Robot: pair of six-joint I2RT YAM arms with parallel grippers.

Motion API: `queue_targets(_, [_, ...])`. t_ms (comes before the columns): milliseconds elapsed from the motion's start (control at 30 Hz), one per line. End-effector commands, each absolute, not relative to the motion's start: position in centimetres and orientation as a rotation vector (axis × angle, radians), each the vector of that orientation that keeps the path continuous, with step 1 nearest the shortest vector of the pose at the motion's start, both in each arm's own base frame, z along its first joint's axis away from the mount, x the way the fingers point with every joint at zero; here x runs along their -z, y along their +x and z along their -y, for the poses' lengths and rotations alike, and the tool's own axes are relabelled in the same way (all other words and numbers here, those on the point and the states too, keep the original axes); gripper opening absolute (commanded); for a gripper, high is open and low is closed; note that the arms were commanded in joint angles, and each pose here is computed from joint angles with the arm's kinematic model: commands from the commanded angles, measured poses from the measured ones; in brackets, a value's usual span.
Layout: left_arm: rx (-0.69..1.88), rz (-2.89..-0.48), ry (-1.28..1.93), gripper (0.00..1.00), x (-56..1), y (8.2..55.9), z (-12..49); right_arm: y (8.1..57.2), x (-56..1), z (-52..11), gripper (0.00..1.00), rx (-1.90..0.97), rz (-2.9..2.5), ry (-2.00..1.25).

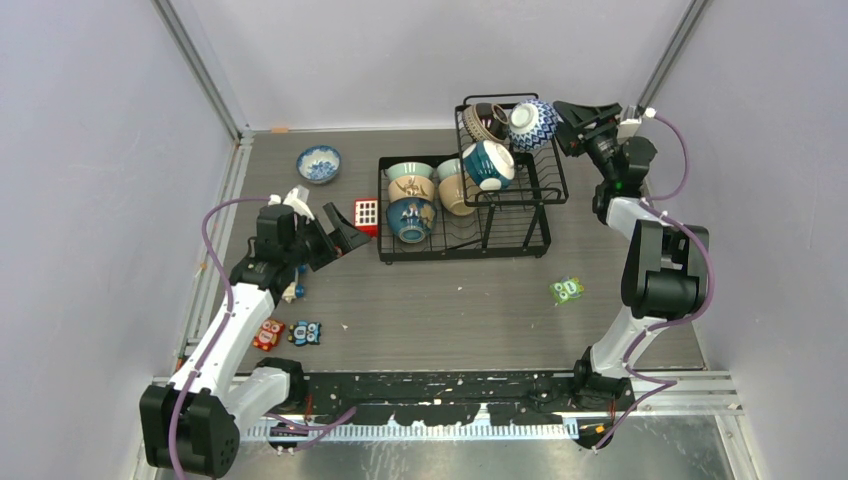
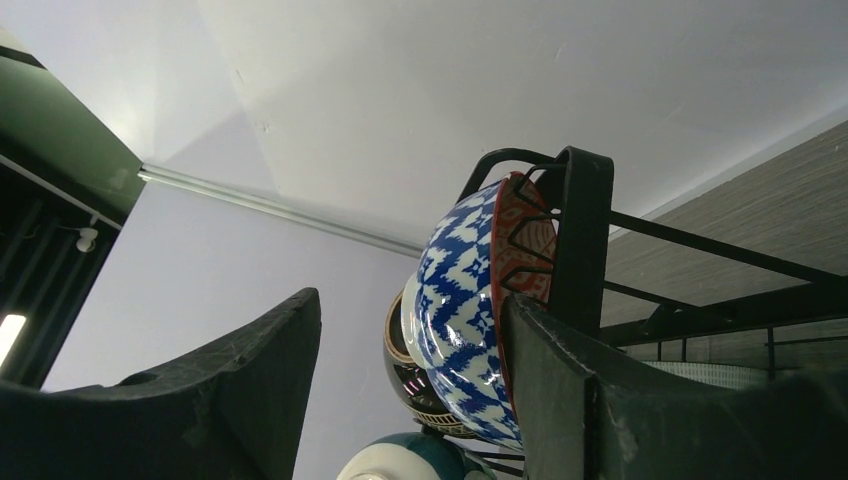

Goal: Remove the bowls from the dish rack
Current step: Pick up the bowl from the dish rack.

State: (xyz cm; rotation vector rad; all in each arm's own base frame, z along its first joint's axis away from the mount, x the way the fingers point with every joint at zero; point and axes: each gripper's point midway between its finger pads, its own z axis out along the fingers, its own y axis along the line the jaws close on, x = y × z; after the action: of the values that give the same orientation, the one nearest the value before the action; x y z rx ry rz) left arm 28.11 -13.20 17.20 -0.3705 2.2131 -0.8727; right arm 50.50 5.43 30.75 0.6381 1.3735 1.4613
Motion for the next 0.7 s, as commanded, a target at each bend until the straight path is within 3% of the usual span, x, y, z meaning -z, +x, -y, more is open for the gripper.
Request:
queue_targets(0, [0.88, -2.188, -0.357, 0.93, -17.8, 28.5, 13.2, 49.9, -32.9, -6.4, 0.69, -1.484, -1.34, 0.529])
queue_targets(667, [0.88, -2.191, -0.364, 0.93, -17.7, 28.5, 13.2, 49.7, -32.9, -7.9, 0.6, -1.562, -1.344, 0.495])
